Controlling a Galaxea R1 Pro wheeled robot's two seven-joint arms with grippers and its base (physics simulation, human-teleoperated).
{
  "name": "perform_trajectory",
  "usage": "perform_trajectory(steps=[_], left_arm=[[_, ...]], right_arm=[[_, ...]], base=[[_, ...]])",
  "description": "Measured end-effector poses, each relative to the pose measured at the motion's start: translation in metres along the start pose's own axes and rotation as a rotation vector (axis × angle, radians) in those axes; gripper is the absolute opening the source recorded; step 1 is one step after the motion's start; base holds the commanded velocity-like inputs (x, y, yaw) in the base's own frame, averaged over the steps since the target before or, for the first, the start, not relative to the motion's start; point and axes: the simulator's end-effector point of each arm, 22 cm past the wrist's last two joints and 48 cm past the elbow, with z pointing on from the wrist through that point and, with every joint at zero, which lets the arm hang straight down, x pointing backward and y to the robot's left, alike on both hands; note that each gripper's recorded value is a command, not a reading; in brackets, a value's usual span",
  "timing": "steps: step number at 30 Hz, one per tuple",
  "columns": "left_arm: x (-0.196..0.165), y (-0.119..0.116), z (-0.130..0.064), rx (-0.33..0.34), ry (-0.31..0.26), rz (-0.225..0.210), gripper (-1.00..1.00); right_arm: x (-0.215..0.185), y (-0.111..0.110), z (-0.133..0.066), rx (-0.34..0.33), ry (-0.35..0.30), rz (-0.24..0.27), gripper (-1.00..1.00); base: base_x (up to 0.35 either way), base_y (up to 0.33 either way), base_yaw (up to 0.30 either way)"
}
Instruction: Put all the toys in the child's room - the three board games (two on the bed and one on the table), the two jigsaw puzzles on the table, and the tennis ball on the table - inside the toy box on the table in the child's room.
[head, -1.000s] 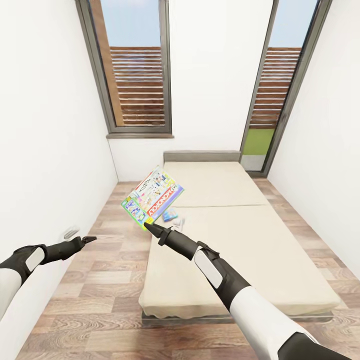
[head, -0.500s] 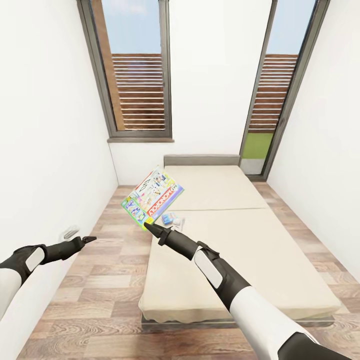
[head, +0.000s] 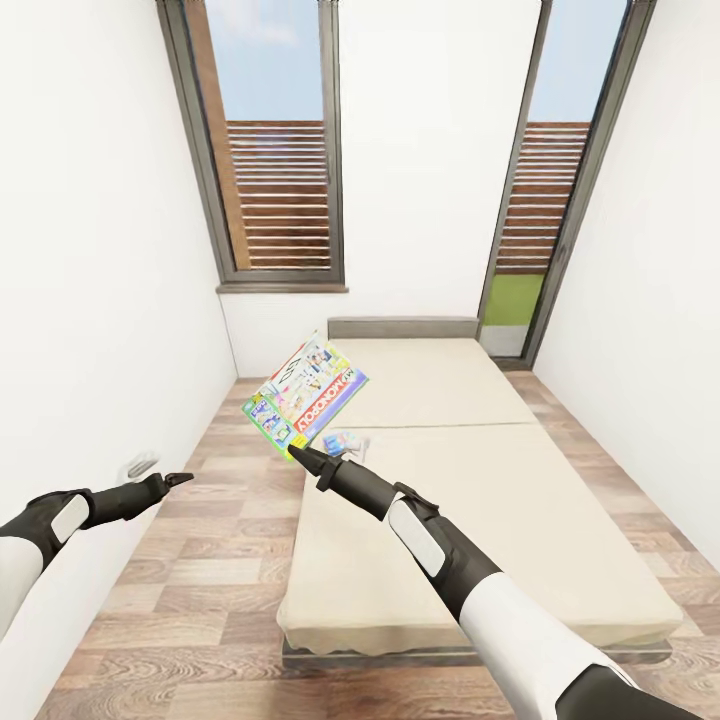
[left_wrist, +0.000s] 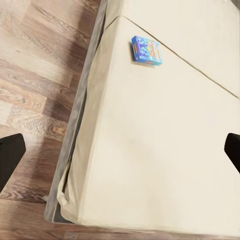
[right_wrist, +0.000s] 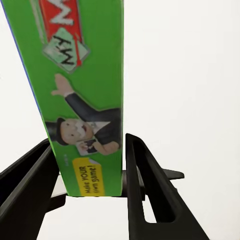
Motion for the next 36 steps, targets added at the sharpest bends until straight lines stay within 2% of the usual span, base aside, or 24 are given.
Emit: perform_trajectory(steps=[20,36], left_arm=[[-0.012,-0.012,-0.012,0.017,-0.026,0.010,1.00],[-0.013,-0.012,-0.012,0.016,-0.027,0.010,1.00]], right_arm=[[-0.011,0.016,0.003,-0.016,-0.006,-0.028,-1.00],[-0.012,0.016,0.003,-0.016,-0.007,-0.030,-1.00]], base=[[0.000,0.000,0.000],[0.000,0.000,0.000]])
